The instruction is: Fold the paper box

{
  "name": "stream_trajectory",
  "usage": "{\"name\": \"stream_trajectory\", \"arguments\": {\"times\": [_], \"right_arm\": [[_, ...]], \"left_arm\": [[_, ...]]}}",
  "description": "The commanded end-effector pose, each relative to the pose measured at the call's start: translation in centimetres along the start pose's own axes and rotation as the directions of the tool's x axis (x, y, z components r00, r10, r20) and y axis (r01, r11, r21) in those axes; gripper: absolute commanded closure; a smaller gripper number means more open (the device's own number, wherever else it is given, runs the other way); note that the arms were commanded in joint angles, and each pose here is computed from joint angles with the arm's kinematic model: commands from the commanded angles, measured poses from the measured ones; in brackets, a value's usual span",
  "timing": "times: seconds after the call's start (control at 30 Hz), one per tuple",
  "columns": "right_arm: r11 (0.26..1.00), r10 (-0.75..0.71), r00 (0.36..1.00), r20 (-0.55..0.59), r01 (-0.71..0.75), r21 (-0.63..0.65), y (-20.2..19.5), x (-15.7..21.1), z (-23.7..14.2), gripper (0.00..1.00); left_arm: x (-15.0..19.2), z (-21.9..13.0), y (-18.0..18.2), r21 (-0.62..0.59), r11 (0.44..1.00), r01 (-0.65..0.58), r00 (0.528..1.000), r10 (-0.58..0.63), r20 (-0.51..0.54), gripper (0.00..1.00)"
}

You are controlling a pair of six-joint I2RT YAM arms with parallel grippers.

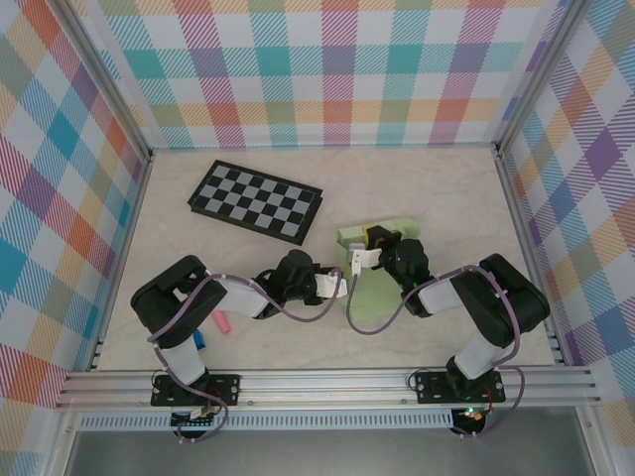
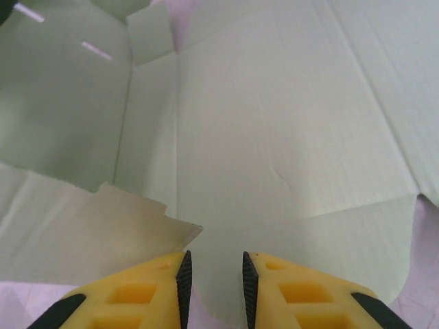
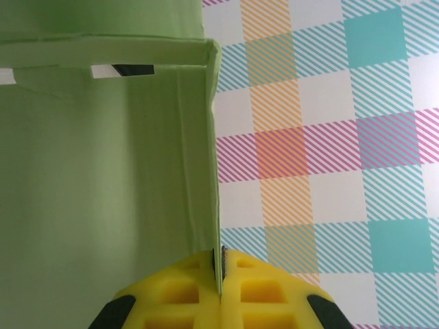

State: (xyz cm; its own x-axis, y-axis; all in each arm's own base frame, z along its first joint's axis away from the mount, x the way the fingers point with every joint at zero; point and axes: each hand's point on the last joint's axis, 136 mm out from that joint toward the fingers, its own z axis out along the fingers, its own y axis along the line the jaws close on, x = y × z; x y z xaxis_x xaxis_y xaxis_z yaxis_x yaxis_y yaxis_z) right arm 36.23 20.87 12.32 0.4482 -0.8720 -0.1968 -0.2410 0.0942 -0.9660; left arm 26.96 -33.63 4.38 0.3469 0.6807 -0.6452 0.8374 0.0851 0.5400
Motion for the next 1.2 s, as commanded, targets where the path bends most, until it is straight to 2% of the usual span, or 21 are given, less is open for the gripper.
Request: {"name": "stream_trajectory", "arguments": {"times": [0.0, 0.17, 0.23, 0.3, 0.4, 0.5, 0.6, 0.77, 0.87, 0.93, 1.0, 1.1, 1.17], "right_arm": [[1.0, 0.008, 0.999, 0.044, -0.006, -0.031, 0.9, -0.8, -0.3, 1.0], [1.0, 0.01, 0.999, 0.037, -0.009, -0.024, 0.9, -0.7, -0.3, 1.0], [1.0, 0.01, 0.999, 0.041, -0.01, -0.015, 0.7, -0.8, -0.4, 1.0], [1.0, 0.004, 0.999, 0.044, -0.004, 0.001, 0.5, -0.8, -0.5, 1.0], [0.999, -0.048, 0.998, 0.04, 0.047, 0.012, 0.5, -0.8, -0.8, 1.0], [0.997, -0.074, 0.997, 0.037, 0.072, 0.035, 0.2, -0.7, -1.0, 1.0], [0.996, -0.082, 0.995, 0.048, 0.08, 0.042, 0.2, -0.9, -1.0, 1.0], [0.995, -0.084, 0.996, 0.044, 0.082, 0.054, -0.1, -0.9, -0.6, 1.0], [0.995, -0.084, 0.996, 0.042, 0.081, 0.053, -0.1, -0.8, -0.6, 1.0], [0.996, -0.076, 0.996, 0.042, 0.074, 0.055, -0.1, -0.7, -0.5, 1.0], [0.996, -0.075, 0.996, 0.048, 0.073, 0.047, 0.2, -0.8, -0.5, 1.0], [0.997, -0.069, 0.996, 0.052, 0.066, 0.048, 0.1, -0.9, -0.5, 1.0], [0.997, -0.065, 0.996, 0.054, 0.062, 0.049, 0.0, -0.9, -0.5, 1.0]], "left_arm": [[0.4, 0.8, -1.1, 0.006, 0.982, -0.191, 0.981, 0.191, -0.031, 0.72], [1.1, 1.2, -1.2, -0.007, 0.96, -0.28, 0.956, 0.279, -0.087, 0.72], [1.1, 1.4, -0.3, -0.054, 0.956, -0.288, 0.954, 0.282, -0.099, 0.71], [0.6, 1.2, -0.1, -0.072, 0.953, -0.294, 0.955, 0.289, -0.072, 0.7], [0.8, 0.6, -0.9, -0.015, 0.963, -0.269, 0.963, 0.268, -0.039, 0.67], [1.5, -0.2, -0.2, -0.033, 0.982, -0.186, 0.982, 0.185, -0.032, 0.61], [0.7, -1.3, 1.5, -0.084, 0.992, -0.092, 0.996, 0.093, 0.012, 0.5], [-0.5, -5.4, 0.8, -0.043, 0.999, -0.015, 0.999, 0.017, 0.031, 0.32], [-1.0, -7.7, 1.3, -0.065, 0.996, 0.053, 0.998, -0.051, 0.037, 0.32], [-0.8, -8.7, 2.9, -0.13, 0.984, 0.126, 0.991, -0.12, 0.055, 0.33], [-0.5, -9.2, 5.2, -0.175, 0.953, 0.249, 0.967, -0.236, 0.094, 0.34], [-0.9, -9.0, 8.7, -0.157, 0.864, 0.478, 0.872, -0.445, 0.207, 0.34], [-1.7, -7.9, 9.2, -0.089, 0.855, 0.511, 0.847, -0.483, 0.223, 0.36]]}}
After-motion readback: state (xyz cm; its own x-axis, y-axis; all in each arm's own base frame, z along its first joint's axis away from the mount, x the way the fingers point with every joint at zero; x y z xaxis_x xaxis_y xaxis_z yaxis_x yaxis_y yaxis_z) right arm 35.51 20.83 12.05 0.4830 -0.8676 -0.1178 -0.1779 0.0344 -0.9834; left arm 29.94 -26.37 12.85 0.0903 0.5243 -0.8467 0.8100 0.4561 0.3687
